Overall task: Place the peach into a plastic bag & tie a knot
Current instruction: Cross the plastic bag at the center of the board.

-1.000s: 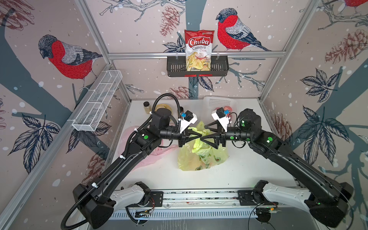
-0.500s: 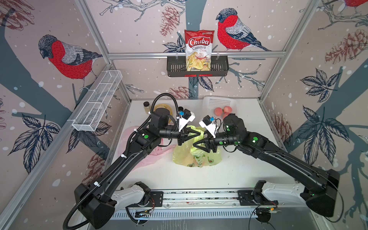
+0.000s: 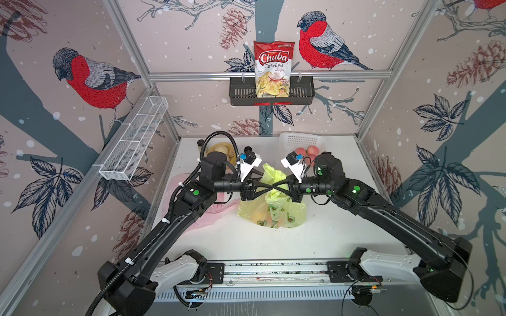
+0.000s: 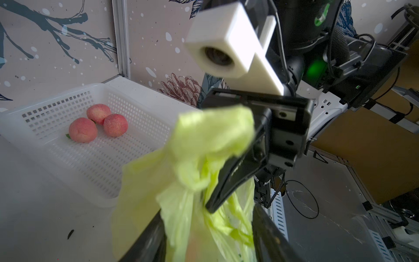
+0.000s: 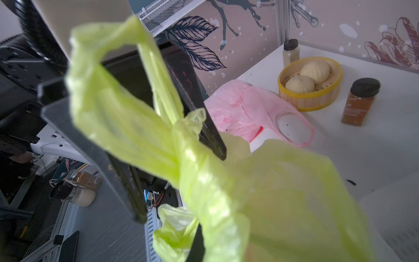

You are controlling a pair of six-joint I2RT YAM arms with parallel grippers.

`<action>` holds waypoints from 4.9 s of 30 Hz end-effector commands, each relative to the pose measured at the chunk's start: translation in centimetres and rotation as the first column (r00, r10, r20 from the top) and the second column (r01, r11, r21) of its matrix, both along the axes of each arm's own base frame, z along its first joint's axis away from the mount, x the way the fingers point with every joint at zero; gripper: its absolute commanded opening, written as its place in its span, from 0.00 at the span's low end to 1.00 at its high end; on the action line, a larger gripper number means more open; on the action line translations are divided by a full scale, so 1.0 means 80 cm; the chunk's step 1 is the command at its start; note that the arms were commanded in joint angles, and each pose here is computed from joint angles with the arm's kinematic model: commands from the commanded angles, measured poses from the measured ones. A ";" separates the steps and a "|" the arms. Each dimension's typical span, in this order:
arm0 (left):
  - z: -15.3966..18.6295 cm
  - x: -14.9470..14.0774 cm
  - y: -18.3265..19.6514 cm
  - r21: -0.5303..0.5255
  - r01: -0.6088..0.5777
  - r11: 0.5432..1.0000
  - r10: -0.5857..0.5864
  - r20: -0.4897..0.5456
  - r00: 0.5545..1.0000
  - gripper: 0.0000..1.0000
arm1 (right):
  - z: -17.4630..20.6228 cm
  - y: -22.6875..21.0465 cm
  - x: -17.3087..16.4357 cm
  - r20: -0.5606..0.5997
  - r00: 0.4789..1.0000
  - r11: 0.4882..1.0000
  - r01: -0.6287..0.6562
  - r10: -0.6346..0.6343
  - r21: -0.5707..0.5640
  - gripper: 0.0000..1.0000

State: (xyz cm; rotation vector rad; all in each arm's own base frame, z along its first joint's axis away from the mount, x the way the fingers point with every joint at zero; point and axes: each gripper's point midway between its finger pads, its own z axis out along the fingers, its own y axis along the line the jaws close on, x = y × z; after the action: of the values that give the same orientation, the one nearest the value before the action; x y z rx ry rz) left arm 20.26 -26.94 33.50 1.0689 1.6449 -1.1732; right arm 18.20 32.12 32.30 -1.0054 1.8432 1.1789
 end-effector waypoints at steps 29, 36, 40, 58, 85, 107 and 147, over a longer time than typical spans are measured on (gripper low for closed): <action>0.002 -0.023 -0.027 -0.044 0.077 0.996 -0.072 0.110 0.991 0.00 | 0.046 -0.001 -0.046 -0.028 0.967 0.957 -0.245 0.252 0.155 0.07; 0.019 -0.011 0.004 -0.083 -0.085 0.993 0.098 0.171 0.980 0.00 | 0.018 -0.022 -0.017 -0.044 0.993 0.991 -0.109 0.113 0.082 0.25; 0.018 -0.016 0.004 -0.081 -0.062 0.995 0.073 0.152 0.986 0.00 | 0.005 -0.022 -0.006 -0.057 0.995 0.995 -0.075 0.078 0.061 0.04; -0.003 -0.012 0.008 -0.061 -0.107 0.992 0.112 0.089 0.990 0.00 | 0.017 -0.049 0.072 0.040 0.940 0.939 0.341 -0.339 -0.042 0.00; 0.020 0.010 0.048 0.042 -0.395 0.918 0.376 0.226 0.899 0.60 | 0.061 -0.012 0.030 0.170 0.972 0.985 0.147 -0.161 0.088 0.00; 0.084 -0.051 -0.005 0.001 0.040 0.999 -0.038 0.353 0.935 0.96 | 0.070 0.006 -0.026 0.165 0.986 0.999 -0.033 0.027 0.035 0.00; 0.063 -0.040 0.017 -0.028 -0.117 0.993 0.121 0.270 0.955 0.00 | 0.042 -0.005 -0.001 0.155 0.981 0.990 0.124 -0.113 -0.061 0.24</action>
State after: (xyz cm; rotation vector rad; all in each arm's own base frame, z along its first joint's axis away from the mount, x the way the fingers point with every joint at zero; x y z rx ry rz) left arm 17.75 -25.35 37.75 1.0541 1.5040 -0.8626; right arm 17.32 31.96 36.02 -1.0175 1.7844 0.9870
